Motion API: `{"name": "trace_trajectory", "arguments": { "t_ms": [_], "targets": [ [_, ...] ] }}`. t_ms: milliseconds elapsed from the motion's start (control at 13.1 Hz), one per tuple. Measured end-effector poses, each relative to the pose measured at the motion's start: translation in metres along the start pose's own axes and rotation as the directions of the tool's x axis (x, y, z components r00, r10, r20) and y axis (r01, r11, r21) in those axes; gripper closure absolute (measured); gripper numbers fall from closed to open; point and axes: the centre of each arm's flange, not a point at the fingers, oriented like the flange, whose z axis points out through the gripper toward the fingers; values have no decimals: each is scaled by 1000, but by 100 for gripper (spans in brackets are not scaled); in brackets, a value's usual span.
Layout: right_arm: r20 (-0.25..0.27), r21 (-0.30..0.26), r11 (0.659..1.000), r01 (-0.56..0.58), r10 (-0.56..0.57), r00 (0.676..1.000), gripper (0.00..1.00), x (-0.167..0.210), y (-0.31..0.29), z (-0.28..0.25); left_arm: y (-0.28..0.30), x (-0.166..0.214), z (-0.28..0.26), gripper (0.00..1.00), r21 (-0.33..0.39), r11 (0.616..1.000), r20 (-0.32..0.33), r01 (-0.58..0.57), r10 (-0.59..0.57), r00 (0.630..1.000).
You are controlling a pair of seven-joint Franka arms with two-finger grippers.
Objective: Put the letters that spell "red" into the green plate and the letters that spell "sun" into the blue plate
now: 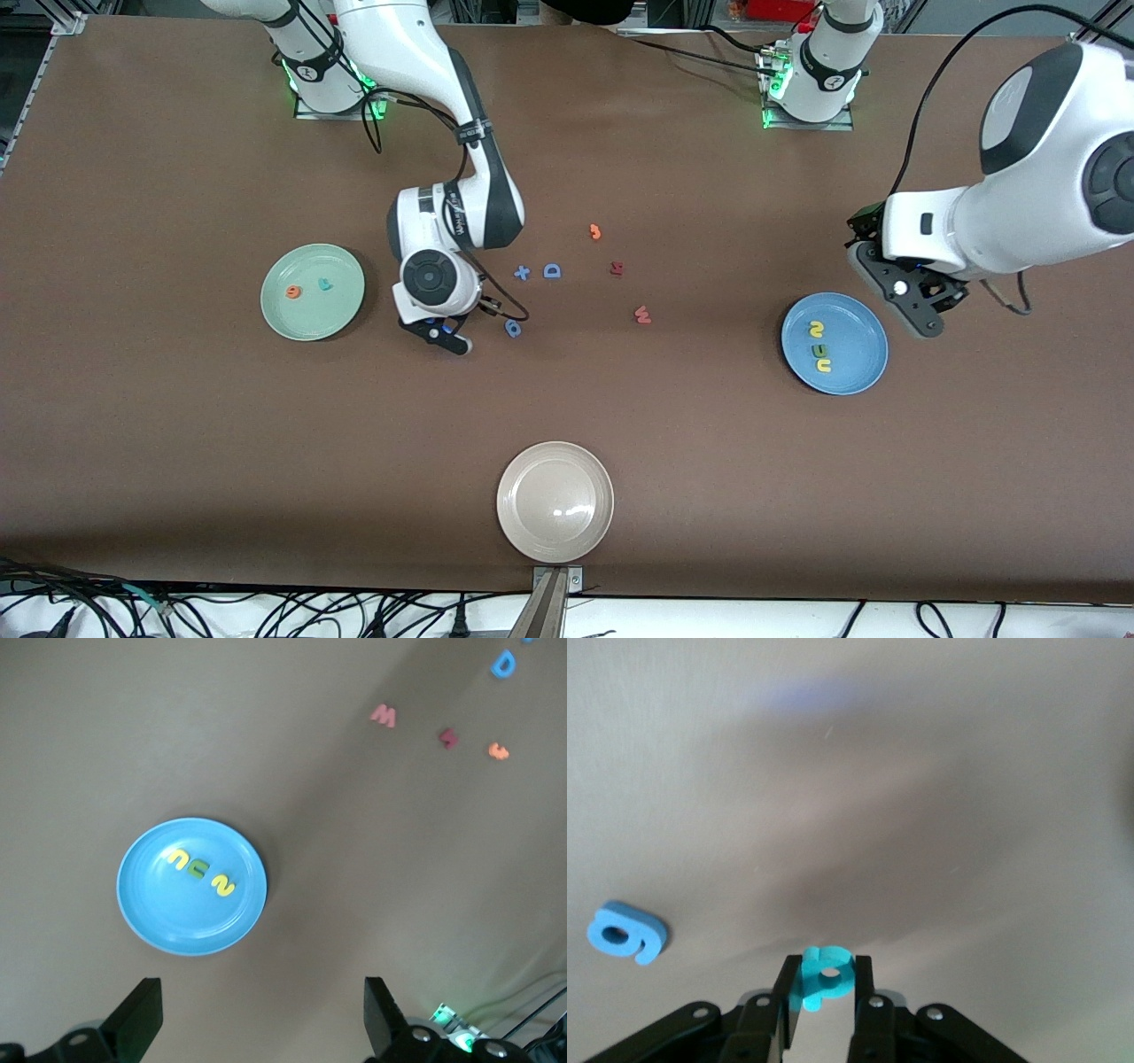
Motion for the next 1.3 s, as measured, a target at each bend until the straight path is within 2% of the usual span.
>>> {"name": "trace_trajectory", "arguments": {
  "t_ms": [153,382,459,611,764,917,1299],
  "targets": [
    [3,1,1000,19,-19,1000,73,21,27,-30,-17,-20,-10,0,-6,996,-33,88,-89,996],
    [20,-11,996,86,-86,996,73,50,73,-63,-32,-49,-33,0,25,981,-75,193,-190,979],
    [28,-15,994,110,-109,994,73,58,87,-69,-28,-55,-38,0,29,964,-81,265,-262,962],
    [47,-22,988,153,-152,987,73,70,112,-67,-11,-66,-42,0,18,894,-84,447,-445,892],
    [72,-28,977,211,-209,975,73,79,138,-56,4,-77,-41,0,10,838,-80,546,-543,836],
    [101,-29,961,274,-270,958,73,90,175,-42,9,-84,-40,0,9,821,-84,570,-568,819],
    [176,-11,934,356,-349,920,73,94,254,13,9,-85,-38,0,8,812,-83,583,-581,810]
  ]
}}
